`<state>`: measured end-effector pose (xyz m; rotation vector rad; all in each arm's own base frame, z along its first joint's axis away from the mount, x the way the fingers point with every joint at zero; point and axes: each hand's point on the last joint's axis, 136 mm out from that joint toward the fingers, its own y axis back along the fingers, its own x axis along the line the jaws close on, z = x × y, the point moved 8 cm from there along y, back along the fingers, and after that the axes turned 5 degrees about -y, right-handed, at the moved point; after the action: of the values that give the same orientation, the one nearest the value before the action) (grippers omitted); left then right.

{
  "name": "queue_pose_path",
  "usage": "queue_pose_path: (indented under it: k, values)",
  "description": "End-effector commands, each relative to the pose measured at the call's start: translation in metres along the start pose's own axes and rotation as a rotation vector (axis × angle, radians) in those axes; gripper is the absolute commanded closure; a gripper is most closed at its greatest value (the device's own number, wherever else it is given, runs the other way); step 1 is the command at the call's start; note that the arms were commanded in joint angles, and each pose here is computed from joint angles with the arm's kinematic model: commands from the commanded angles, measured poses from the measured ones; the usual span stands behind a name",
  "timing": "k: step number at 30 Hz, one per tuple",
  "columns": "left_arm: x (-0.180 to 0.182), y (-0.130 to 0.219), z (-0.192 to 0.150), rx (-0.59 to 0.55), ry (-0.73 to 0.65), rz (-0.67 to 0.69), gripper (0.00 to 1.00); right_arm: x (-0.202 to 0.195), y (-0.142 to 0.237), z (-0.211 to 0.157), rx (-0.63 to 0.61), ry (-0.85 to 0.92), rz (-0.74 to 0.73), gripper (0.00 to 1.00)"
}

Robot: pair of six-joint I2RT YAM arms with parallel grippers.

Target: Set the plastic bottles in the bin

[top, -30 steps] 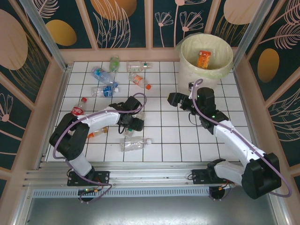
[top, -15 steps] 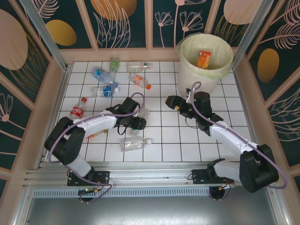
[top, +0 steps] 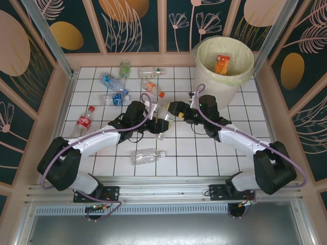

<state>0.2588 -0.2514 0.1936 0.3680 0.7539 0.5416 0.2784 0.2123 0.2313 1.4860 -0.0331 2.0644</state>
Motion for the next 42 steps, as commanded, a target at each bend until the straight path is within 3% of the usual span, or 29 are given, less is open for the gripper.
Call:
queue_pose_path:
  k: [1, 6, 12, 15, 20, 21, 23, 27, 32, 42]
  values:
    - [-0.008, -0.002, 0.004, -0.024, 0.001, -0.077, 0.44, 0.017, -0.005, 0.008, -0.007, 0.058, 0.058, 0.07]
    - [-0.014, 0.001, 0.012, -0.053, -0.003, -0.109, 0.44, 0.018, -0.015, 0.004, 0.017, 0.069, 0.031, 0.11]
    - [-0.017, 0.003, 0.019, -0.064, -0.020, -0.103, 0.42, 0.020, -0.025, 0.002, 0.025, 0.105, -0.028, 0.32]
    - [-0.015, 0.001, 0.019, -0.055, -0.020, -0.083, 0.39, 0.022, -0.024, 0.005, 0.013, 0.116, -0.043, 0.37]
    - [-0.019, 0.007, 0.028, -0.068, -0.052, -0.057, 0.14, 0.029, -0.020, 0.013, -0.021, 0.149, -0.060, 0.49]
    - [-0.022, 0.010, 0.031, -0.079, -0.062, -0.061, 0.06, 0.032, -0.018, 0.016, -0.032, 0.159, -0.061, 0.49]
    - [-0.028, 0.019, 0.038, -0.092, -0.084, -0.055, 0.01, 0.037, -0.013, 0.024, -0.059, 0.179, -0.069, 0.49]
    - [-0.033, 0.039, 0.041, -0.055, -0.126, 0.038, 0.01, 0.054, 0.007, 0.053, -0.148, 0.247, -0.096, 0.49]
    - [-0.030, 0.060, 0.022, 0.028, -0.148, 0.130, 0.02, 0.078, 0.040, 0.094, -0.275, 0.345, -0.106, 0.49]
    - [-0.002, 0.071, -0.030, 0.256, -0.023, 0.311, 0.01, 0.131, 0.113, 0.170, -0.587, 0.527, -0.127, 0.49]
